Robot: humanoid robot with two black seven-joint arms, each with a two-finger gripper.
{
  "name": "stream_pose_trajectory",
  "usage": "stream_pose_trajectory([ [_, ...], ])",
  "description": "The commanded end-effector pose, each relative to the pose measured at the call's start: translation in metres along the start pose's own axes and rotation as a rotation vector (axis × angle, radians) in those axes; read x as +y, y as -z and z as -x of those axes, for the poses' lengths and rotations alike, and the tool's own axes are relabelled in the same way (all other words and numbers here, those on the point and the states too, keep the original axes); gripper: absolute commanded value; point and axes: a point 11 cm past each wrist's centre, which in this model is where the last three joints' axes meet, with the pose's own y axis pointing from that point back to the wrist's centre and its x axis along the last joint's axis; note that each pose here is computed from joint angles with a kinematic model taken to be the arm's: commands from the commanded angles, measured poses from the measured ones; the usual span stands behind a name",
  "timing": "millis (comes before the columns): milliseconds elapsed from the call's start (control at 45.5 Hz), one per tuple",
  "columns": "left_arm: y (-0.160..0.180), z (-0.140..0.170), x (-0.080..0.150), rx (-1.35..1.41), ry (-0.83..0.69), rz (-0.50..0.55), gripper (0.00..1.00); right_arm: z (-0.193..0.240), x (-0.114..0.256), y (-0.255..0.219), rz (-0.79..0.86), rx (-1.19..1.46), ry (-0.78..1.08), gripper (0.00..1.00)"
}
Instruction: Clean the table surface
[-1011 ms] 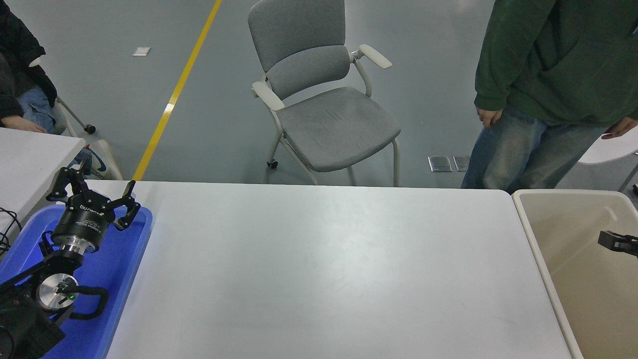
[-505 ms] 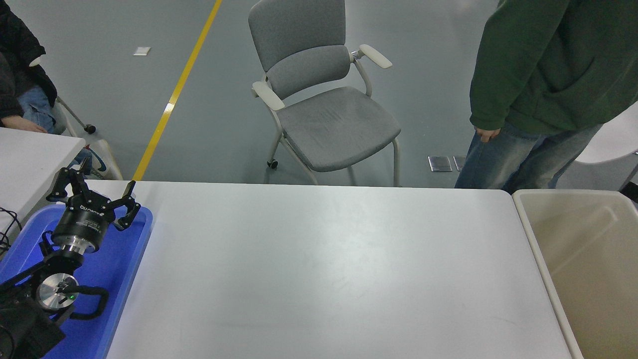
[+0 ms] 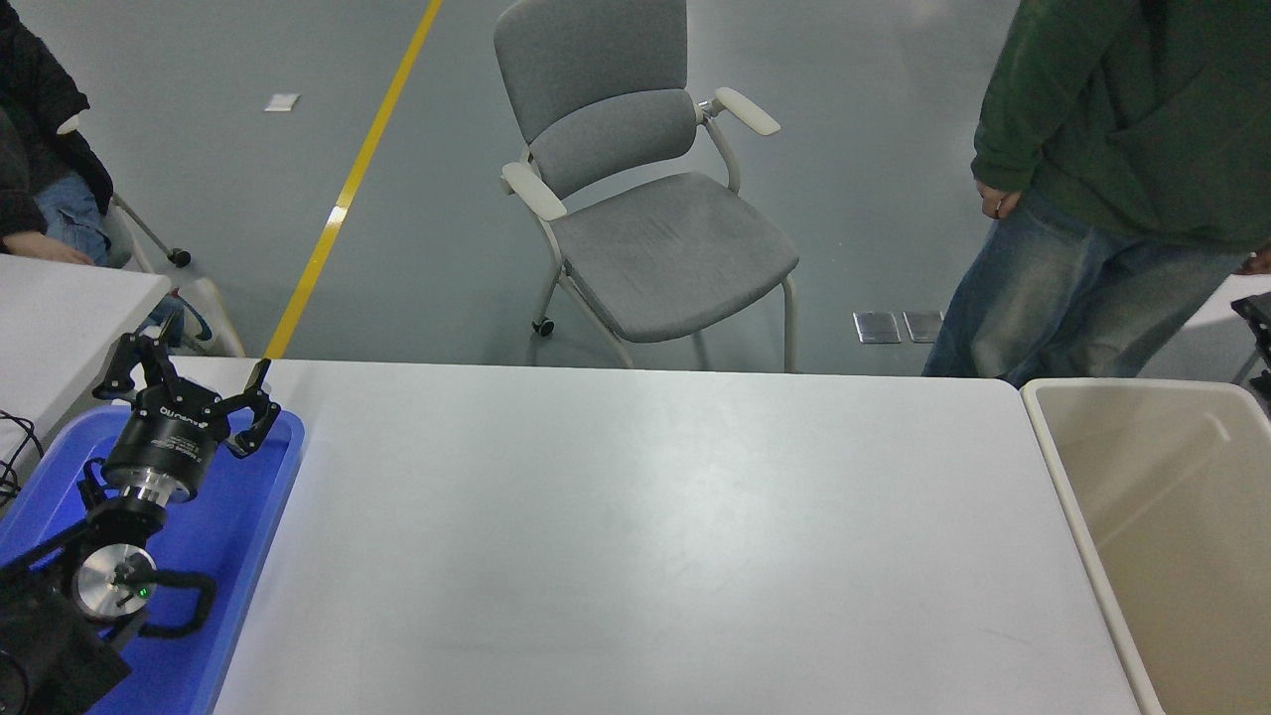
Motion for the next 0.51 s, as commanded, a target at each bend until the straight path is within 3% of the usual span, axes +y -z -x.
stream_pose_trajectory([
  [0,0.000,0.000,0.000,0.000,0.000,-0.001,1.00,0.019,0.005,0.013,-0.006,-0.283,0.063,1.00],
  [264,0.000,0.000,0.000,0.001,0.000,0.000,1.00,0.055,0.009,0.026,-0.101,-0.583,0.180,1.00],
  [484,0.000,0.000,0.000,0.000,0.000,-0.001,1.00,0.089,0.018,0.001,-0.100,-0.698,0.244,1.00],
])
